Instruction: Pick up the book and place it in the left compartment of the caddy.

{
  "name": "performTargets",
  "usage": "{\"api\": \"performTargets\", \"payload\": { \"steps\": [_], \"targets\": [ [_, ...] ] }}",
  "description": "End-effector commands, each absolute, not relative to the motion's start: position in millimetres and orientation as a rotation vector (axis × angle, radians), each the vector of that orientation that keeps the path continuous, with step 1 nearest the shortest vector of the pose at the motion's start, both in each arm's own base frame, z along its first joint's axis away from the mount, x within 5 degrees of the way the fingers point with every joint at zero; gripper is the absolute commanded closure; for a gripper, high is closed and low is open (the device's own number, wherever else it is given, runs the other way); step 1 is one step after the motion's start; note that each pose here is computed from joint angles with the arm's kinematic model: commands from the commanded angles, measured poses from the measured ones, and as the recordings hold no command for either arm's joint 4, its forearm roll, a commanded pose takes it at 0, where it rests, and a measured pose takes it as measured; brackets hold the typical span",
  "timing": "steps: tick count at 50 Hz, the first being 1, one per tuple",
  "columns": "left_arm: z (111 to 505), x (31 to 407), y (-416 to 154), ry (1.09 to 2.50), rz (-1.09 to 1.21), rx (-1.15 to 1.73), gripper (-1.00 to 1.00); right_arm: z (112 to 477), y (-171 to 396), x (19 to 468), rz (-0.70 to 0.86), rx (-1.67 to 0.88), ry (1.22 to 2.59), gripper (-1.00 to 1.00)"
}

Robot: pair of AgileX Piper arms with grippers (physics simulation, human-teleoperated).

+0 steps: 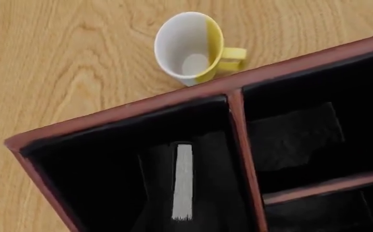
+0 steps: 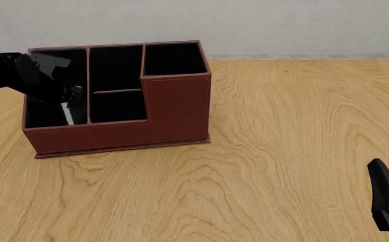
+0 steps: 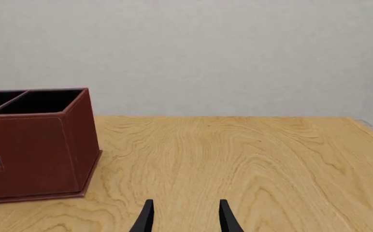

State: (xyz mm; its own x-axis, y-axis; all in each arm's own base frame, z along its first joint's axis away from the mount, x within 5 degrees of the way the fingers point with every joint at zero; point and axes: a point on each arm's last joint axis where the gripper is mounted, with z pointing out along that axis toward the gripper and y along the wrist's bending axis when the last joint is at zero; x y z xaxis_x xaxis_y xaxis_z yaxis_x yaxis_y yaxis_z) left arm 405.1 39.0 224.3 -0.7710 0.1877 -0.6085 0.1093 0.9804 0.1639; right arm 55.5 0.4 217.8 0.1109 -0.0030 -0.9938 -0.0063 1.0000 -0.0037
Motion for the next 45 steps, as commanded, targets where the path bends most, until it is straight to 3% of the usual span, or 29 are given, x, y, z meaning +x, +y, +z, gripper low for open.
{"api": "performTargets", "payload": {
  "steps": [1, 45],
  "targets": [
    [228, 404, 35, 2.443, 0.159, 0.230, -1.00, 218, 0, 56, 0.002, -0.009, 1.459, -1.00],
    [238, 400, 31, 2.427, 0.170, 0.279, -1.00, 218, 0, 56, 0.005, -0.009, 1.455, -1.00]
  ]
}}
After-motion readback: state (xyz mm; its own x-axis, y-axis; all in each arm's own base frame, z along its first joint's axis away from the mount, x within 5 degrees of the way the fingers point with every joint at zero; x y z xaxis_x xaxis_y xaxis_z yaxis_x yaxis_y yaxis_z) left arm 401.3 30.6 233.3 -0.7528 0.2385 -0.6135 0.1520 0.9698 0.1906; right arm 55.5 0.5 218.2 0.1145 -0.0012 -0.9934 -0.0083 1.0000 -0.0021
